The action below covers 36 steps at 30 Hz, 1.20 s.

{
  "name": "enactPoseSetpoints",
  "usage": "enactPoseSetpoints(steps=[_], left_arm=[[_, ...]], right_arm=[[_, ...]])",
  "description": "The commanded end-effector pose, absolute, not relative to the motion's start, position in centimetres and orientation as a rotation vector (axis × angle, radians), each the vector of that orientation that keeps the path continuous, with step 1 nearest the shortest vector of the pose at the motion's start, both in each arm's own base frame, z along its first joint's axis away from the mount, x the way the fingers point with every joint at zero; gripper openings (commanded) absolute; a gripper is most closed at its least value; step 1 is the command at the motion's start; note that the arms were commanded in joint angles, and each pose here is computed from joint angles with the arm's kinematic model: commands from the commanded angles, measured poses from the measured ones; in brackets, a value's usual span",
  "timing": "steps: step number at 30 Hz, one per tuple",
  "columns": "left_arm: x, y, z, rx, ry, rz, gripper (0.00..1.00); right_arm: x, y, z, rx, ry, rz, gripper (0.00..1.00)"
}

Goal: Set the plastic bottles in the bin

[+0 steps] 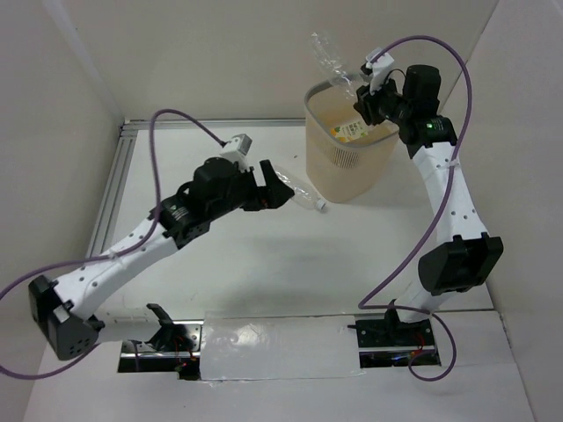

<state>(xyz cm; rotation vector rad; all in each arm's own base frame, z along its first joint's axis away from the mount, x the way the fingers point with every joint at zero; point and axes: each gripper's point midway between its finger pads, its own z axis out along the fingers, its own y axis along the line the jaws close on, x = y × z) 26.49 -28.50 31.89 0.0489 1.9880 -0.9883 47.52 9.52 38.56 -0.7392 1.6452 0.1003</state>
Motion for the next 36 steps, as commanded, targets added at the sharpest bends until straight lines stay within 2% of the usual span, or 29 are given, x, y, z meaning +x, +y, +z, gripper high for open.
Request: enactPoseSetpoints(steps=[1, 3, 5, 7, 9, 16, 19, 21, 22, 23, 24, 25, 29, 36], left_arm=[[29.6, -28.4, 31.2, -0.123, 2.012, -0.904, 0.99], [31.3, -28.7, 30.3, -0.183, 2.017, -0.884, 0.99], [32.5, -28.8, 30.4, -0.25, 2.013, -0.901, 0.99], [34.2, -28.5, 29.2, -0.331, 2.036, -0.888, 0.99], [35.2, -28.2, 28.4, -0.377, 2.047, -0.875, 0.99], [38.3, -29.1, 24.7, -0.449, 2.141, -0.854, 0.99], [39.5, -30.2, 23.8, -0.466, 2.17, -0.857, 0.99], [40.1, -30.7, 23.1, -0.478, 2.182, -0.853, 0.99], [40.4, -31.0, 22.8, -0.495, 2.189, -0.855, 0.99], [41.0, -31.7, 22.1, -0.504, 2.205, -0.864, 0.99], [40.9, -31.7, 21.2, -0.523, 2.241, -0.84, 0.99], [41.3, -31.6, 20.6, -0.549, 2.253, -0.815, 0.99], [42.4, -32.0, 18.6, -0.661, 2.301, -0.727, 0.99], [43.3, -32.3, 13.7, -0.937, 2.359, -0.607, 0.99]], right_arm=[[46.2, 9.4, 38.4, -0.762, 1.661, 0.149, 0.13], [45.9, 8.9, 38.1, -0.757, 1.674, 0.152, 0.17], [45.7, 8.7, 37.7, -0.785, 1.68, 0.156, 0.27], [45.4, 8.2, 37.1, -0.788, 1.708, 0.152, 0.47], [45.5, 7.7, 37.1, -0.792, 1.705, 0.144, 0.6], [45.2, 6.4, 36.3, -0.783, 1.728, 0.146, 0.83], [44.4, 5.4, 39.3, -0.733, 1.657, 0.144, 0.85], [43.4, 5.2, 40.9, -0.74, 1.608, 0.173, 0.81], [42.6, 5.2, 41.6, -0.758, 1.578, 0.2, 0.75], [40.7, 5.8, 42.9, -0.835, 1.5, 0.253, 0.31], [39.7, 6.0, 42.6, -0.868, 1.484, 0.285, 0.07], [38.0, 6.5, 43.4, -0.904, 1.442, 0.298, 0.0], [33.0, 8.0, 41.3, -1.061, 1.388, 0.354, 0.0], [28.8, 8.2, 34.7, -1.064, 1.513, 0.406, 0.05]])
